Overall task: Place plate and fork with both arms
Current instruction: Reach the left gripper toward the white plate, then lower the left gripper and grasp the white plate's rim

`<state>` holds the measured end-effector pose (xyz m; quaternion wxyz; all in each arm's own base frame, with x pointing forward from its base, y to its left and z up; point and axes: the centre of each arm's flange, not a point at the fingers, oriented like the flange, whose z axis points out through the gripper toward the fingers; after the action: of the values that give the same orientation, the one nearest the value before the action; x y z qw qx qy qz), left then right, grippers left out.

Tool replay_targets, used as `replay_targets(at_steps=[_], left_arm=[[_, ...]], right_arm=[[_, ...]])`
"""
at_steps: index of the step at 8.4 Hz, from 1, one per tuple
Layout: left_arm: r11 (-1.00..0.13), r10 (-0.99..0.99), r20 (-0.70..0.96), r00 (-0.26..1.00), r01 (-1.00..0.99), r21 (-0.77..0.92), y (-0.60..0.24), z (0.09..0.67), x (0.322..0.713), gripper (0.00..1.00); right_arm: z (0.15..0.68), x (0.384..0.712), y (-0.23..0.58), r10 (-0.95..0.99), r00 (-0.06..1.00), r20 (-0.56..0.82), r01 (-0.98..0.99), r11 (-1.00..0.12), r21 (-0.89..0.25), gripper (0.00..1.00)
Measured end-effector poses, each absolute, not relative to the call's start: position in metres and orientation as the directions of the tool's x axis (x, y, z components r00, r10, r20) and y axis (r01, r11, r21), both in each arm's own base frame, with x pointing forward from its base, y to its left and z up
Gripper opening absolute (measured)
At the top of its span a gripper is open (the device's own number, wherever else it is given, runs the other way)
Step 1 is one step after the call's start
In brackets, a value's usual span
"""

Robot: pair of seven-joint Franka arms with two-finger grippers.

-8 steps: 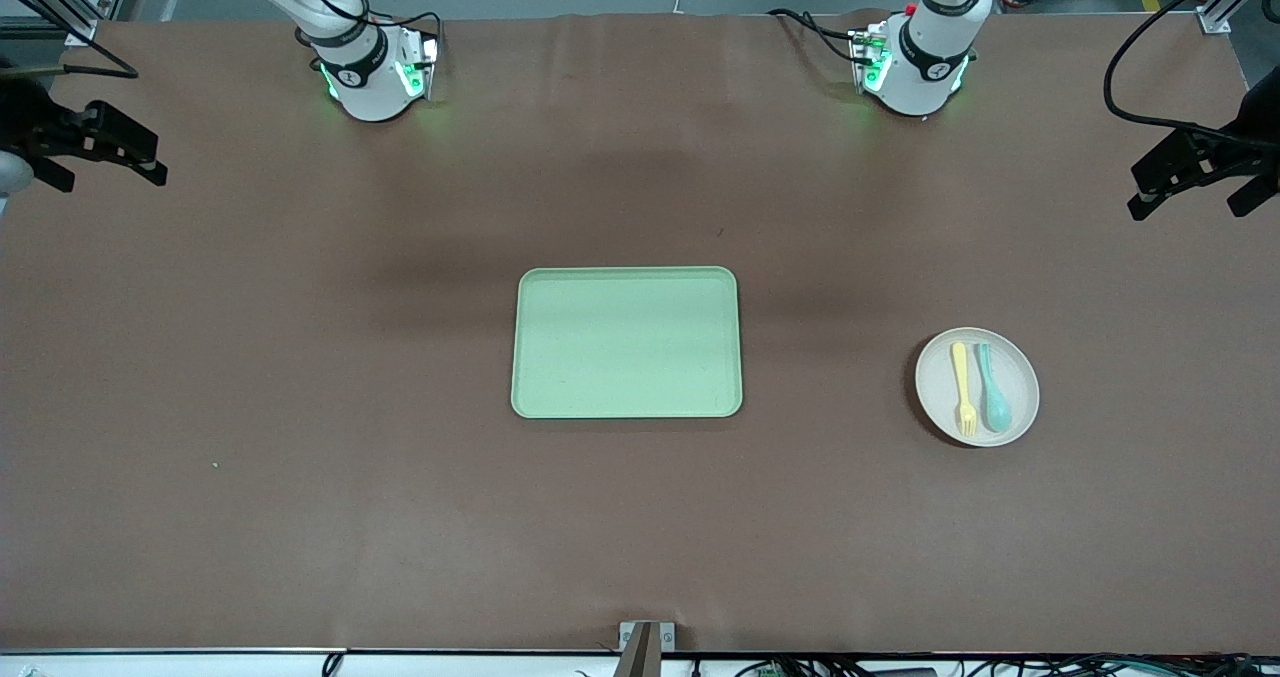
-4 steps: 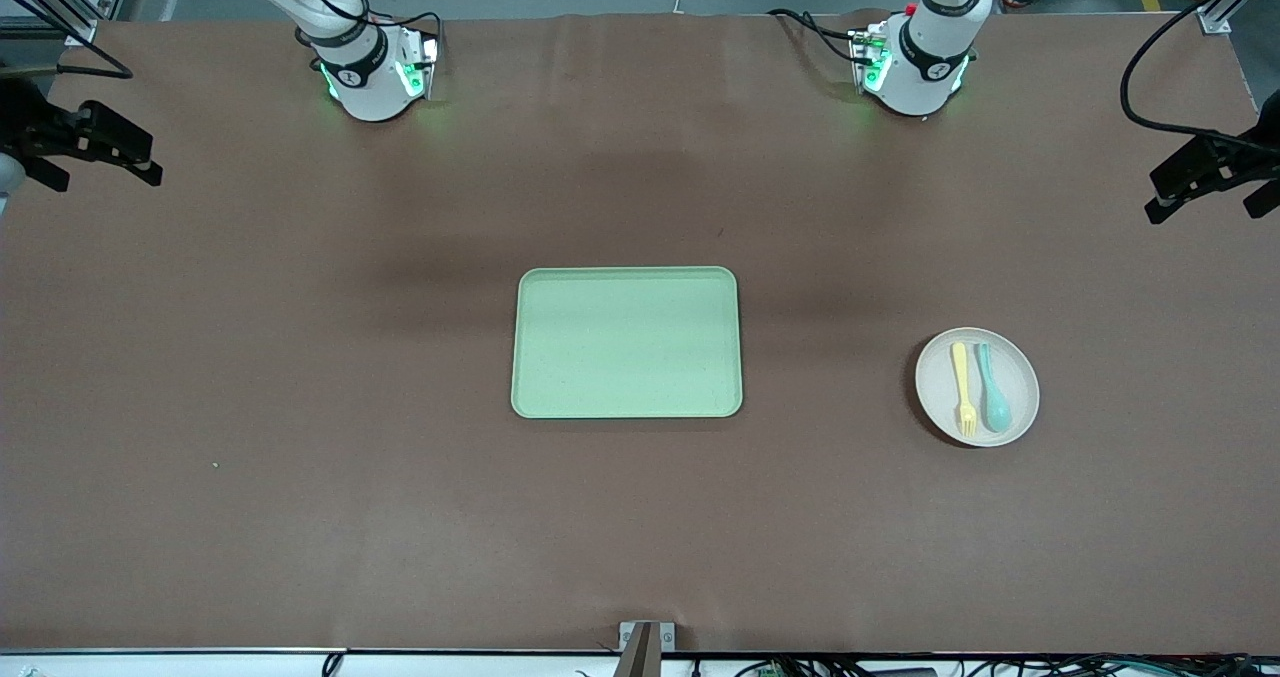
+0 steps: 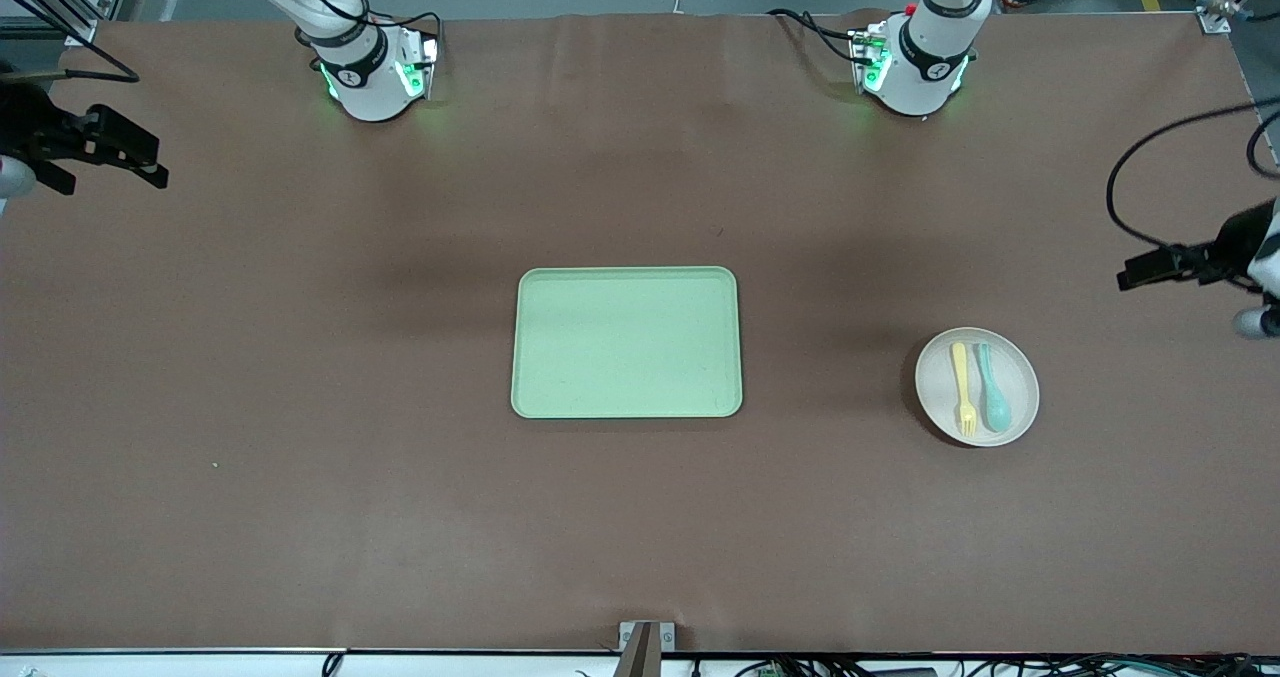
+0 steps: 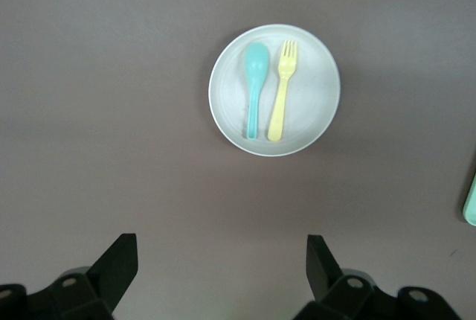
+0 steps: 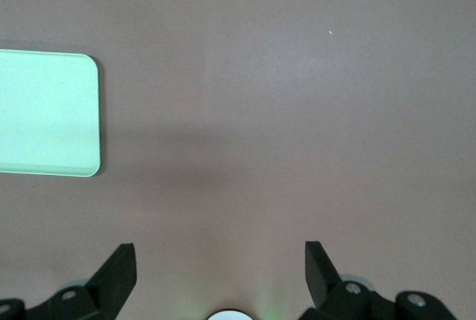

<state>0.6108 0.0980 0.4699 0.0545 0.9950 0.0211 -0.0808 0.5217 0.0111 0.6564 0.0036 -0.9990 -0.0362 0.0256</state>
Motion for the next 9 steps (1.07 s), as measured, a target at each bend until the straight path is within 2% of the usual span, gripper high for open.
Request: replay_targets(at_steps=[3, 4, 5, 6, 8, 9], left_arm=[[-0.958, -0.021, -0.17, 0.985, 0.029, 0.287, 0.169, 0.326, 0.632, 0.92], [-0.954, -0.021, -0.172, 0.985, 0.032, 0.298, 0.17, 0.278, 0.638, 0.87], [-0.955, -0.024, -0.173, 0.985, 0.028, 0.295, 0.163, 0.231, 0.641, 0.77], [-0.958, -0.034, -0.162, 0.986, 0.014, 0.287, 0.159, 0.199, 0.639, 0.74], [-0.959, -0.037, -0.137, 0.99, 0.003, 0.285, 0.159, 0.184, 0.638, 0.65], [-0.957, -0.04, -0.133, 0.99, 0.001, 0.289, 0.156, 0.185, 0.64, 0.49]], right_arm=[[0.655, 0.523, 0.011, 0.072, 0.996, -0.052, 0.072, -0.997, -0.009, 1.0], [0.655, 0.523, 0.011, 0.072, 0.996, -0.051, 0.071, -0.997, -0.009, 1.0], [0.655, 0.523, 0.011, 0.072, 0.996, -0.052, 0.071, -0.997, -0.009, 1.0], [0.655, 0.523, 0.011, 0.072, 0.996, -0.052, 0.071, -0.997, -0.009, 1.0], [0.651, 0.526, 0.011, 0.07, 0.996, -0.06, 0.07, -0.998, -0.009, 1.0], [0.648, 0.527, 0.01, 0.07, 0.995, -0.064, 0.07, -0.998, -0.009, 1.0]])
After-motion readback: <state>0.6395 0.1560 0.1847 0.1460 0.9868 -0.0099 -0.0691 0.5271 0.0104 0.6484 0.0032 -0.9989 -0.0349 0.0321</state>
